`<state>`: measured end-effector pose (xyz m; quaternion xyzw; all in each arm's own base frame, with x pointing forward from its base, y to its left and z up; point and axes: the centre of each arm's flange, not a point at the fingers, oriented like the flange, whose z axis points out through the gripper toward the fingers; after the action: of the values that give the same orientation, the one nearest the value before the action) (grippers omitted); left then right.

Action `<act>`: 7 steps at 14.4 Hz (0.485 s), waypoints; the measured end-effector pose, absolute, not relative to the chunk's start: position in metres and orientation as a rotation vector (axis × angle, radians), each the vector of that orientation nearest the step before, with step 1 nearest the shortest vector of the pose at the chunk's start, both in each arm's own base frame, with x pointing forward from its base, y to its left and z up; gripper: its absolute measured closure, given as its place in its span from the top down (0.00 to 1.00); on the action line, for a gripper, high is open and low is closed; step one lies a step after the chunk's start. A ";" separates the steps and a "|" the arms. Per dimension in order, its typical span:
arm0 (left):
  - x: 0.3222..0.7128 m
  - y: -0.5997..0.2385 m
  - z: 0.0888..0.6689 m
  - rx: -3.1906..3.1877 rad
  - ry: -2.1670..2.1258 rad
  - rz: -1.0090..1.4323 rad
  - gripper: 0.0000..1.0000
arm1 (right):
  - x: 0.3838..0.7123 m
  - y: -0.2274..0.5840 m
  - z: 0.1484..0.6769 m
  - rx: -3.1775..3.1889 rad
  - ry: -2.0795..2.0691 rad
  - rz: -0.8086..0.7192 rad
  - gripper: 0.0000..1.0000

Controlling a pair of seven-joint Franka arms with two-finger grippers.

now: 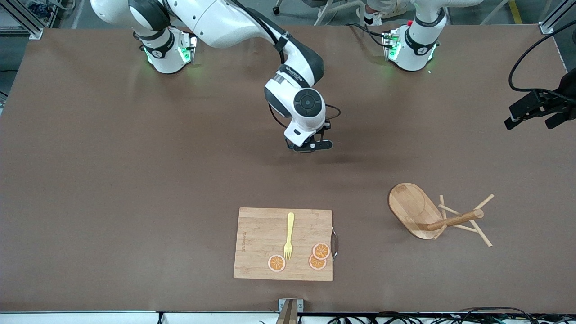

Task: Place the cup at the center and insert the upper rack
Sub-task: 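Lift the teal mug and carry it toward the table middle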

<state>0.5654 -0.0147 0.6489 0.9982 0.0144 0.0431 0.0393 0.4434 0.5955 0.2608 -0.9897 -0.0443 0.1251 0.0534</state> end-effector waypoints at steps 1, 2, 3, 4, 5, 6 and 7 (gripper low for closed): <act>0.567 -0.017 0.647 3.060 0.040 0.126 1.00 | 0.442 0.597 0.261 -3.006 -0.158 0.380 0.04; 0.567 -0.019 0.645 3.060 0.034 0.122 1.00 | 0.441 0.597 0.261 -3.004 -0.170 0.379 0.04; 0.568 -0.022 0.644 3.060 0.027 0.119 1.00 | 0.440 0.598 0.261 -3.003 -0.179 0.379 0.04; 0.568 -0.025 0.644 3.060 0.019 0.117 1.00 | 0.440 0.598 0.261 -3.002 -0.190 0.378 0.05; 0.568 -0.029 0.644 3.060 0.009 0.115 1.00 | 0.440 0.599 0.261 -3.000 -0.203 0.377 0.08; 0.568 -0.032 0.643 3.059 -0.001 0.113 1.00 | 0.440 0.599 0.261 -2.997 -0.215 0.373 0.08; 0.567 -0.036 0.643 3.059 -0.011 0.109 1.00 | 0.440 0.600 0.260 -2.994 -0.217 0.367 0.14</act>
<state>0.5673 -0.0360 0.6426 0.9985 -0.0036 0.0357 0.0402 0.4399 0.5995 0.2603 -0.9883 -0.0718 0.1212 0.0586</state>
